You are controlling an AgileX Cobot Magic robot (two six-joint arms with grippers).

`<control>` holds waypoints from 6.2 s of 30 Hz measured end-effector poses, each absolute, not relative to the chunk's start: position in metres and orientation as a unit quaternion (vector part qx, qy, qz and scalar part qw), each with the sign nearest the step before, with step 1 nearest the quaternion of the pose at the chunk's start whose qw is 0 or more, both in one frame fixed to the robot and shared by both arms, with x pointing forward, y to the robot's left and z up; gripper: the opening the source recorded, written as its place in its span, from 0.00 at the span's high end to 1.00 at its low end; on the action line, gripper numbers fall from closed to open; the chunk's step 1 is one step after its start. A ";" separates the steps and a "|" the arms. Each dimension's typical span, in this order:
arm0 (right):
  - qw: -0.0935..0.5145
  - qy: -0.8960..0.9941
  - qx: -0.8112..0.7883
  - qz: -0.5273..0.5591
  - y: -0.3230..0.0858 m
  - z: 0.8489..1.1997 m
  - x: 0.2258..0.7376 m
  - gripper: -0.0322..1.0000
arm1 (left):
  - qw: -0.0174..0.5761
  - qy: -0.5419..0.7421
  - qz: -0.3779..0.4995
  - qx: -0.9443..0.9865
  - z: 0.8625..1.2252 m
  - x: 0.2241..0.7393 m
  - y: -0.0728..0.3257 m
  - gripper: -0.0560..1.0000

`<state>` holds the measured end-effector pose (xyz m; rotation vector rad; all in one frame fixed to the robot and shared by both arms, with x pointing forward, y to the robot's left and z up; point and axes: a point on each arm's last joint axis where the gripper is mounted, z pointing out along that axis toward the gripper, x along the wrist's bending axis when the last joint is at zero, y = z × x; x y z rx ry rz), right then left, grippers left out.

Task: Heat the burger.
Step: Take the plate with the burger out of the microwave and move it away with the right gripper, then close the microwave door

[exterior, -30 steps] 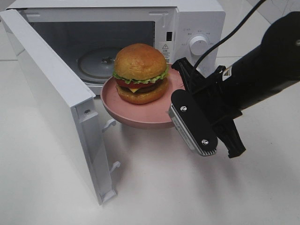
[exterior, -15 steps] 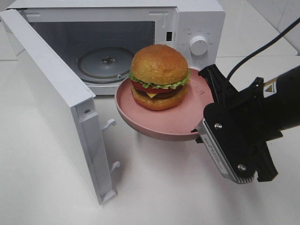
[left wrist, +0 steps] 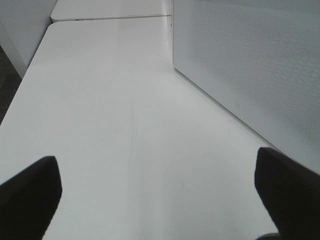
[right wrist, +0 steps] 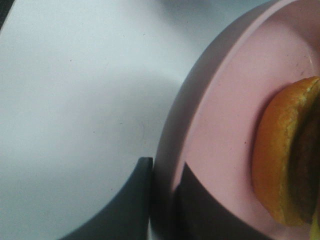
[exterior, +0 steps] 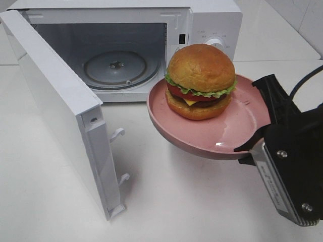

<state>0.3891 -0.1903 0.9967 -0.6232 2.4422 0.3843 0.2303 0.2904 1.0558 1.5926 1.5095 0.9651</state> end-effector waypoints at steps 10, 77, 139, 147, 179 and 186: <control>0.304 0.921 -0.209 0.125 -0.214 1.007 0.364 0.87 | 0.364 0.587 0.375 0.619 1.056 0.230 0.290 0.02; 0.278 0.790 0.538 -0.098 -0.263 0.969 0.385 0.87 | 0.364 0.587 0.375 0.619 1.056 0.230 0.290 0.02; 0.269 0.755 0.583 -0.130 -0.231 0.907 0.433 0.43 | 0.364 0.587 0.375 0.619 1.056 0.230 0.290 0.02; 0.216 0.787 0.576 -0.047 -0.229 0.948 0.414 0.32 | 0.364 0.587 0.375 0.619 1.056 0.230 0.290 0.02; 0.207 0.787 0.533 0.233 -0.279 1.091 0.304 0.22 | 0.364 0.587 0.375 0.619 1.056 0.230 0.290 0.02; 0.244 0.742 0.557 0.282 -0.294 1.087 0.277 0.22 | 0.364 0.587 0.375 0.619 1.056 0.230 0.290 0.02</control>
